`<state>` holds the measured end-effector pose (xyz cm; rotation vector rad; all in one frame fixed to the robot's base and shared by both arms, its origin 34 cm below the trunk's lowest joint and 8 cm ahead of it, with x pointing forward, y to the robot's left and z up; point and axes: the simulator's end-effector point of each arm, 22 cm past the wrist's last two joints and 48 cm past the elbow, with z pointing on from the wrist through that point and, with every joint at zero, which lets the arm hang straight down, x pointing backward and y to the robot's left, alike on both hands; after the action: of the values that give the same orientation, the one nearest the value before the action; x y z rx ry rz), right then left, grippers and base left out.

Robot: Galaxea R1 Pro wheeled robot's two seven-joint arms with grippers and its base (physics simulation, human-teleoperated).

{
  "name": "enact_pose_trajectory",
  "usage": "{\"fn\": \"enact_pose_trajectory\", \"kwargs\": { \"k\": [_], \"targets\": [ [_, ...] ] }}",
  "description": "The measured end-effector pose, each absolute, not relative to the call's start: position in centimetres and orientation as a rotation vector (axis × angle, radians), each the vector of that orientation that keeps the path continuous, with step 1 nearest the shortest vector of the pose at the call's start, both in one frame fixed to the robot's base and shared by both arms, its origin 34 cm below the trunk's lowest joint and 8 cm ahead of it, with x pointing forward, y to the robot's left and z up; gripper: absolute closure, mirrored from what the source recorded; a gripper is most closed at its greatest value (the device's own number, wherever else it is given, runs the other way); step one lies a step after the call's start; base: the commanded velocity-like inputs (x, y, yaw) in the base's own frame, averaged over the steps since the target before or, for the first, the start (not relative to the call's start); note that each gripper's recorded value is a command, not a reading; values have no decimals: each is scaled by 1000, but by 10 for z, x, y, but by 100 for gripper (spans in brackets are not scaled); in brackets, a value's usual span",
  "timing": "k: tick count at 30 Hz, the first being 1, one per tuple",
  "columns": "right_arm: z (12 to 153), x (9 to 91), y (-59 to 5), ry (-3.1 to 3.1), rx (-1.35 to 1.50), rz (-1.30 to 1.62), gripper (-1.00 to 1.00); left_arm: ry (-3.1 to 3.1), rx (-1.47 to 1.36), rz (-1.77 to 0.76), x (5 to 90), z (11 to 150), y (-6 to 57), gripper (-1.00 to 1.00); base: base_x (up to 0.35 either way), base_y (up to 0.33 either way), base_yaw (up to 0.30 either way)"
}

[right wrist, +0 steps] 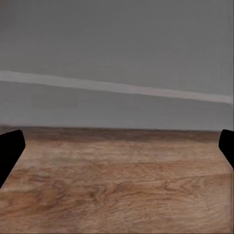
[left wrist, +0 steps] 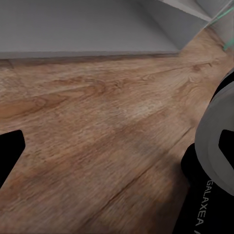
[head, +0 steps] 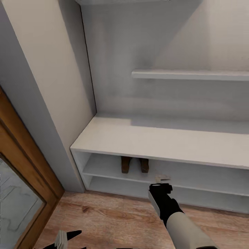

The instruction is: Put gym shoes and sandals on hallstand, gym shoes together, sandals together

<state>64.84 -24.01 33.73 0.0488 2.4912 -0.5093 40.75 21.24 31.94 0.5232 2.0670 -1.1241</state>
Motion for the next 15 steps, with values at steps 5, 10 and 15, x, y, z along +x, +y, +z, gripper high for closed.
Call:
{"fn": "enact_pose_trajectory", "kwargs": {
  "k": [5,10,15],
  "targets": [
    [337,648,-240,2491,49,-509,-100,2066,523,-1124,408,320,212,-100,-233,-198,0],
    [337,648,-240,2491,49,-509,-100,2065,522,-1123,408,320,213,-100,-172,-228,0],
    [338,648,-240,2491,49,-508,-100,2065,521,-1122,408,320,213,-100,-56,-257,0]
  ]
}}
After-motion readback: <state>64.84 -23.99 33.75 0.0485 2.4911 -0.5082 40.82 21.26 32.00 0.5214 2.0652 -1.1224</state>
